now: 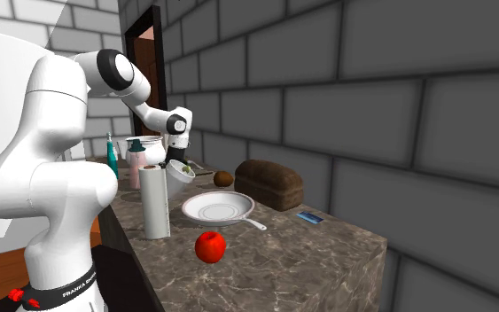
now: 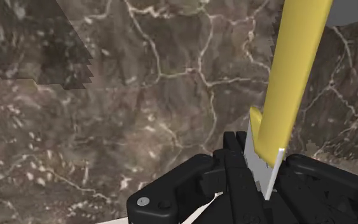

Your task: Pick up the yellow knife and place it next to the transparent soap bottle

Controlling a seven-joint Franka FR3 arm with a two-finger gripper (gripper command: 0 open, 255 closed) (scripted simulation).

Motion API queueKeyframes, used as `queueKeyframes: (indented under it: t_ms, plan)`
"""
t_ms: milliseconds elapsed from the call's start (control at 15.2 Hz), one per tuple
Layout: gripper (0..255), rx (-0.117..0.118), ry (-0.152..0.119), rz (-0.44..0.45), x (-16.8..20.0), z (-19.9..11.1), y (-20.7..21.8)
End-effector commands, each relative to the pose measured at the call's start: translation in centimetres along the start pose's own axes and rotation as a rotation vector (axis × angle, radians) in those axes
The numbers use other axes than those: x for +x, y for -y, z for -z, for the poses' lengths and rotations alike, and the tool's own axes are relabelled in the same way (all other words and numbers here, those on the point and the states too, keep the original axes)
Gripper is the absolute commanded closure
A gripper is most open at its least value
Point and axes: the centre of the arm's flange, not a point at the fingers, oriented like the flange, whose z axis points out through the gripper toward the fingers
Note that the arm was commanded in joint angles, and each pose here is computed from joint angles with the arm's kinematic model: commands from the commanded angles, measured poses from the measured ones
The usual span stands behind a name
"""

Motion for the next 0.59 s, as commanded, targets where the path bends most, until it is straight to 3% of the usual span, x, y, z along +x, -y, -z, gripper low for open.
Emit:
queueKeyframes:
  t_ms: [0,66,396,528]
  plan:
    - [255,0.0,0.0,0.0,0.0,0.0,0.0]
    - [0,0.0,0.0,0.0,0.0,0.0,0.0]
    - [0,0.0,0.0,0.0,0.0,0.0,0.0]
    - [0,0.0,0.0,0.0,0.0,2.6,0.0]
